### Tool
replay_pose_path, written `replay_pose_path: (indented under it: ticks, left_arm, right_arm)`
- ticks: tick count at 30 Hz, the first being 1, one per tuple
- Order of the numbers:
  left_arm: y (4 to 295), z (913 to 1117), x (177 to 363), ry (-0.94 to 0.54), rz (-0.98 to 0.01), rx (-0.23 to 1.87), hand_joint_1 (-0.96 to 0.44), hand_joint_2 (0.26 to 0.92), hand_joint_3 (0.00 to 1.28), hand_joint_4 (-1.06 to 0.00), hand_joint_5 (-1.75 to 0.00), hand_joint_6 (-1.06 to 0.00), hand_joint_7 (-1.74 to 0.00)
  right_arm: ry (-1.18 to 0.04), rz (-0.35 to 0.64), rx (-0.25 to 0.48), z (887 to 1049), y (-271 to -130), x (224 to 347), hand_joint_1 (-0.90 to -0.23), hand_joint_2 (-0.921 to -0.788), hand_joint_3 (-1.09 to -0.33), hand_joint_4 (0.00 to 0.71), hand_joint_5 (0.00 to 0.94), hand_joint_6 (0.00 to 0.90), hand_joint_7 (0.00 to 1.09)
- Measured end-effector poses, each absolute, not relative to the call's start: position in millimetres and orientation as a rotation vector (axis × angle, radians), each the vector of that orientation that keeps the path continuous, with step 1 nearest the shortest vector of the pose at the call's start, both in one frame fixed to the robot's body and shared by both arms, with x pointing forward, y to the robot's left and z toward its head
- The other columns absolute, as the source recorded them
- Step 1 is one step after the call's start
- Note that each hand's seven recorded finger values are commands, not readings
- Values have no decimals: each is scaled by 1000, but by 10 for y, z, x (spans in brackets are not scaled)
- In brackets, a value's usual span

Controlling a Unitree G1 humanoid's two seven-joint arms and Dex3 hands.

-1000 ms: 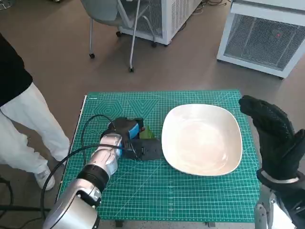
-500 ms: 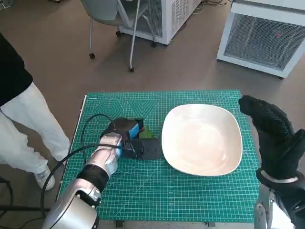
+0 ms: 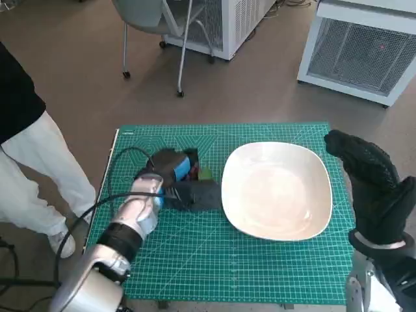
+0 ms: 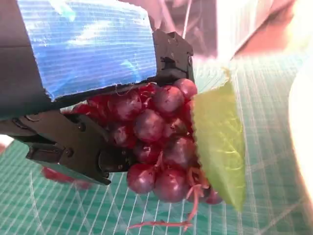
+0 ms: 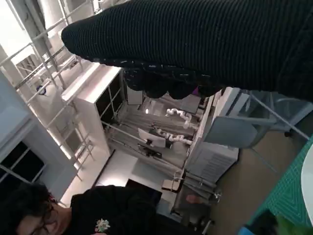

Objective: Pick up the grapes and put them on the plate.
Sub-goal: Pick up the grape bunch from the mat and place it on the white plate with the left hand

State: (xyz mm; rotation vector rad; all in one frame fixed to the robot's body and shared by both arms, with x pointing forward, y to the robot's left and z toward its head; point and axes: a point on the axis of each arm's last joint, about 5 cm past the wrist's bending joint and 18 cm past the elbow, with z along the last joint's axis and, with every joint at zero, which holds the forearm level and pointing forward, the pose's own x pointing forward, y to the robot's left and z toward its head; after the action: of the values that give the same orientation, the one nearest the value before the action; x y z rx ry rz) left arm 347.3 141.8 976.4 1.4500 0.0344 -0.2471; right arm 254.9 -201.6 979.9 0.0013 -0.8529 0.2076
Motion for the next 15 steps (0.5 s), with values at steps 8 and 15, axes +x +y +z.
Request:
replay_pose_path:
  ticks: [8,15]
  left_arm:
    - [1446,9976,3338,-61,-212,1448,5,917,178,-513,-1515,-610,-1019]
    - [1477,10133,3152,-168,-171,1424,4,908,150,-574,-1370,-624,-1095]
  right_arm:
    - [-857,209,3,9806,-2008,2555,-511,-921,-664,362,5,-1,672]
    - [-859,210,5,9805,-2000,2558,-511,-921,-663,364,6,-1,678]
